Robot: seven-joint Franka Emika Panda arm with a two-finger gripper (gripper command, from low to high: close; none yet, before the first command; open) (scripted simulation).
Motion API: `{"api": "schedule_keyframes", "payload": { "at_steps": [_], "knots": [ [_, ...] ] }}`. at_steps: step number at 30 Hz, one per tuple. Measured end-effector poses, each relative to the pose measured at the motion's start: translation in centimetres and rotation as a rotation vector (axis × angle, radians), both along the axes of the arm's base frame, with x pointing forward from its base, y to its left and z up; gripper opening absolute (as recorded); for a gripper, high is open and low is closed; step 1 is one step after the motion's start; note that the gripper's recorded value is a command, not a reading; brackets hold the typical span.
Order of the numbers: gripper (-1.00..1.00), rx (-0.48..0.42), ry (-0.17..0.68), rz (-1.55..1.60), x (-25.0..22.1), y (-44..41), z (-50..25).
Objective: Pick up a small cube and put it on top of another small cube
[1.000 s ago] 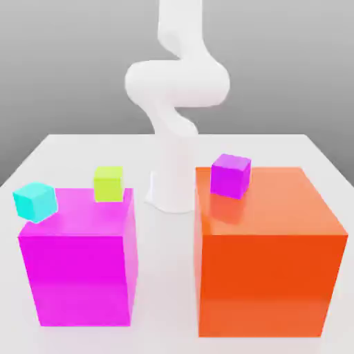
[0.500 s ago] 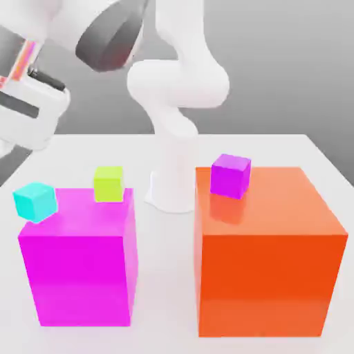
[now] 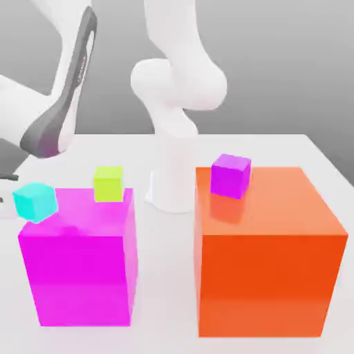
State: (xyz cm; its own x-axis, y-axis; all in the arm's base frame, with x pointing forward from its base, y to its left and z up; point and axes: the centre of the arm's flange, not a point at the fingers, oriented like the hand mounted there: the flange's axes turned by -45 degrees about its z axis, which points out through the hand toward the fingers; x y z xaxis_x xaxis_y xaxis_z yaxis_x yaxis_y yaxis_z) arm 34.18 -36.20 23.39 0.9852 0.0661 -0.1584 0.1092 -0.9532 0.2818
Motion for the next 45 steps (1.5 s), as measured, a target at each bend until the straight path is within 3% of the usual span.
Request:
{"api": "schedule_keyframes", "payload": {
  "at_steps": [7, 11, 29, 36, 37, 45],
  "knots": [
    [0.00, 0.080, -0.087, -0.472, -5.6, 0.6, -4.1],
    [0.00, 0.095, -0.146, -0.728, -6.5, 2.0, -4.5],
    [0.00, 0.059, -0.384, -1.945, -11.6, 6.7, -3.4],
    [0.00, 0.046, -0.393, -2.039, -12.5, 6.5, -8.7],
    [-1.00, 0.046, -0.393, -2.039, -12.6, 6.6, -9.5],
    [-1.00, 0.047, -0.395, -2.040, -12.5, 6.5, -9.1]
  ]
}}
